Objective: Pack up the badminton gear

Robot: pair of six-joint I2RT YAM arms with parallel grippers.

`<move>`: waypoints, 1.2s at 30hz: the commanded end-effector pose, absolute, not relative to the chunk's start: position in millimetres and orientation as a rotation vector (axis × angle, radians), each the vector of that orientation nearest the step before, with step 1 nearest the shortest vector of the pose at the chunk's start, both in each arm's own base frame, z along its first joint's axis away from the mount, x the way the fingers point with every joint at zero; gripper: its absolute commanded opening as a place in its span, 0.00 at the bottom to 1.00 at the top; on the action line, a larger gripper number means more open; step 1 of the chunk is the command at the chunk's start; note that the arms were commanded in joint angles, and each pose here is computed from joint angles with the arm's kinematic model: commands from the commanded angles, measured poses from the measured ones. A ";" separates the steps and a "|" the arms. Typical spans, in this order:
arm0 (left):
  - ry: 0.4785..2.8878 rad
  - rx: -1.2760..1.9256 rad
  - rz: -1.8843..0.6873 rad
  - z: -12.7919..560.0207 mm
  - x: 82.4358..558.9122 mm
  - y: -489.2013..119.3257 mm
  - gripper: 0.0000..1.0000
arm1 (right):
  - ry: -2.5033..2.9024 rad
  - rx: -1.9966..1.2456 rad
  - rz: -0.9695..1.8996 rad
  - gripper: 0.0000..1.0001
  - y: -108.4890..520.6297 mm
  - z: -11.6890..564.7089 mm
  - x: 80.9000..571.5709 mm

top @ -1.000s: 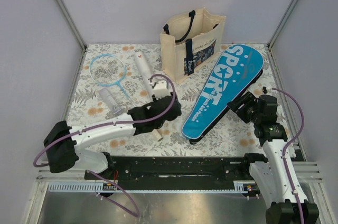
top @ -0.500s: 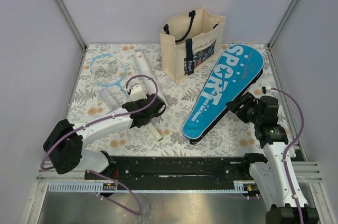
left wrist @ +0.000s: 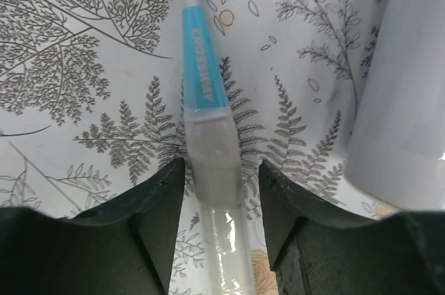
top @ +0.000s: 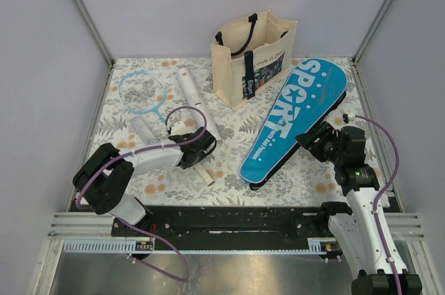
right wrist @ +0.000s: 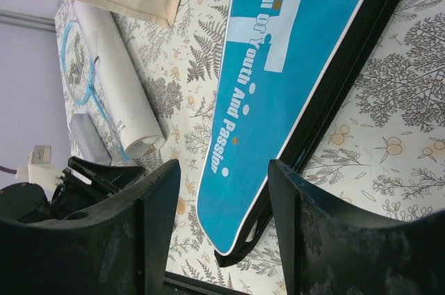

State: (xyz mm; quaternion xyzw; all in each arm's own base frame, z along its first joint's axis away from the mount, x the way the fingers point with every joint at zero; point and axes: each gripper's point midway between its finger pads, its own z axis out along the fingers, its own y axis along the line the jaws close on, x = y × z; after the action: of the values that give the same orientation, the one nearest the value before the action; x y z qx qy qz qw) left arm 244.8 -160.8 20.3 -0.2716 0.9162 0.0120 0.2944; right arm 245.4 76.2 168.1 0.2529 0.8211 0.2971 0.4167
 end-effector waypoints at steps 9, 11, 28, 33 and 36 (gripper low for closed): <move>2.519 -0.847 -0.020 -12.3 225.6 -160.4 0.27 | 2.006 0.521 0.835 0.61 94.8 207.0 249.5; 2.506 -0.849 -0.040 -7.6 226.9 -160.1 0.20 | 2.009 0.499 0.860 0.61 100.8 211.8 248.5; 2.297 -0.684 -0.346 80.1 242.1 -161.5 0.00 | 1.989 0.193 1.170 0.59 226.8 259.7 244.0; 2.243 -0.676 -0.432 94.6 231.7 -154.2 0.00 | 2.030 0.064 1.239 0.61 295.8 259.5 248.9; 2.211 -0.686 -0.444 95.4 226.1 -145.3 0.00 | 2.019 -0.006 1.293 0.63 342.6 266.8 257.4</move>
State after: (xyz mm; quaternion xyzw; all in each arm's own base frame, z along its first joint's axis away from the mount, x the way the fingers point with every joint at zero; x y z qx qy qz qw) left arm 224.3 -150.2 85.2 -0.2696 0.8813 -0.1551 0.3558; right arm 237.2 290.8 221.9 0.0199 0.8295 0.4541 0.3246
